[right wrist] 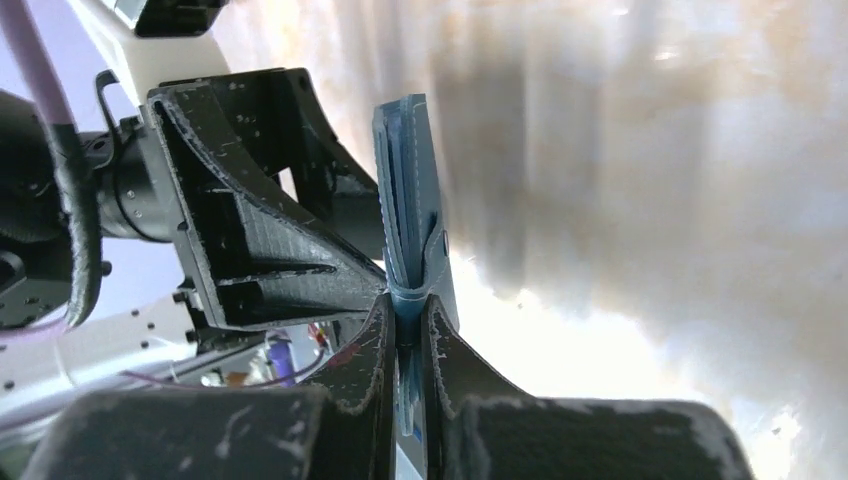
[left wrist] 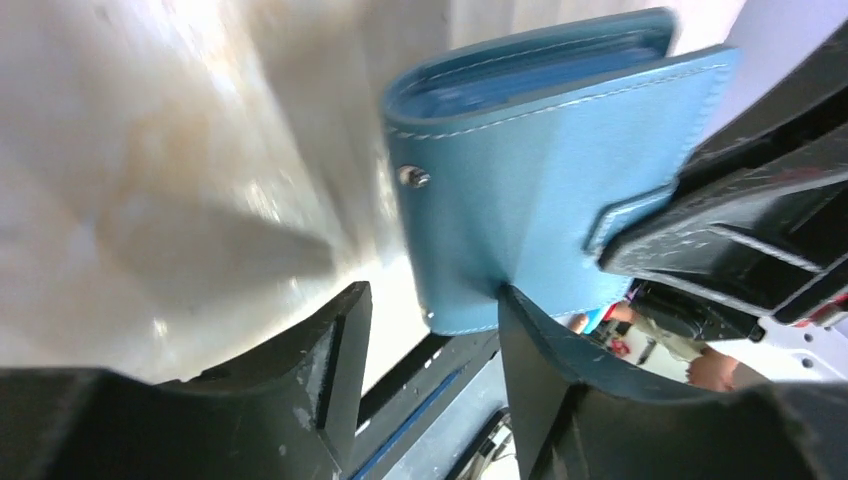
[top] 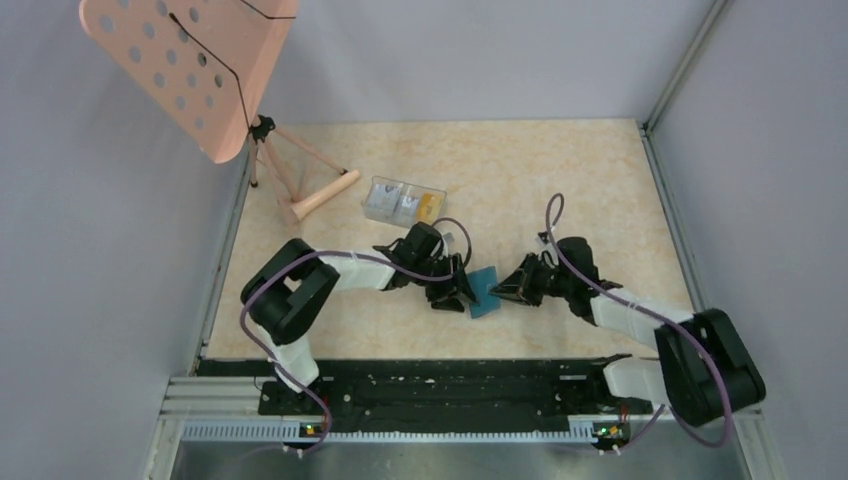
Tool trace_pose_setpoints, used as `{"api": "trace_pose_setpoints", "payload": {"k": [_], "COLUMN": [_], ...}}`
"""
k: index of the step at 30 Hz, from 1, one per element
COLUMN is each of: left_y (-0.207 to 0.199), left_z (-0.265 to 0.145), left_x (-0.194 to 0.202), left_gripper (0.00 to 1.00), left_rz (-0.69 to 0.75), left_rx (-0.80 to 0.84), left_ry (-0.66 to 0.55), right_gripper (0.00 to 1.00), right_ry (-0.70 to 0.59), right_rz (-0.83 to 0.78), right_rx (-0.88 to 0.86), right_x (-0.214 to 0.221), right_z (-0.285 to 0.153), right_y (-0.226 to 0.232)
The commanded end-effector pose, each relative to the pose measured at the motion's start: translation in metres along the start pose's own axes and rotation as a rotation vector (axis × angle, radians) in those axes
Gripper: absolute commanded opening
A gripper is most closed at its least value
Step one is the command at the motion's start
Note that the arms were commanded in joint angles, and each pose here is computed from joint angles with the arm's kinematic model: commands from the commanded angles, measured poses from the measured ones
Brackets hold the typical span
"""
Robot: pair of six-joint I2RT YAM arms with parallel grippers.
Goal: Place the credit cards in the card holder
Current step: Open the card holder at the center of the board.
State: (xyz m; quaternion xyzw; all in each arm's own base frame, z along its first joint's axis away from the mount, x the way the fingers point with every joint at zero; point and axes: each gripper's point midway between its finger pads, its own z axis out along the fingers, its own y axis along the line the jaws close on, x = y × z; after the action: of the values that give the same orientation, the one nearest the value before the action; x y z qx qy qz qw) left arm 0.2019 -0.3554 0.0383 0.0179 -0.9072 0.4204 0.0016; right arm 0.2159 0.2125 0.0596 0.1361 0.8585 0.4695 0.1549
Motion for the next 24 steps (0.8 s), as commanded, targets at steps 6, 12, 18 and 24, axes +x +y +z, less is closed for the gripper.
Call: {"api": "trace_pose_setpoints", "payload": {"k": [6, 12, 18, 24], "left_y": [-0.039, -0.091, -0.123, -0.140], "left_z": [-0.071, -0.099, -0.110, -0.120], "left_x": [0.018, 0.035, 0.052, 0.057], "left_gripper": [0.76, 0.77, 0.68, 0.53], "left_rz": [0.186, 0.335, 0.405, 0.443], "left_rx": [0.075, 0.328, 0.510, 0.574], "left_ry": [-0.165, -0.156, -0.063, -0.030], "right_gripper": [0.00, 0.00, 0.00, 0.00], "right_ry": [0.001, 0.017, 0.028, 0.016], "right_rz": [-0.240, -0.198, -0.185, -0.178], "right_rx": [-0.155, -0.315, -0.383, -0.393], "right_x": [0.019, 0.043, 0.056, 0.055], "right_z": [-0.062, -0.089, -0.105, -0.107], "right_y": [0.076, 0.104, 0.115, 0.119]}}
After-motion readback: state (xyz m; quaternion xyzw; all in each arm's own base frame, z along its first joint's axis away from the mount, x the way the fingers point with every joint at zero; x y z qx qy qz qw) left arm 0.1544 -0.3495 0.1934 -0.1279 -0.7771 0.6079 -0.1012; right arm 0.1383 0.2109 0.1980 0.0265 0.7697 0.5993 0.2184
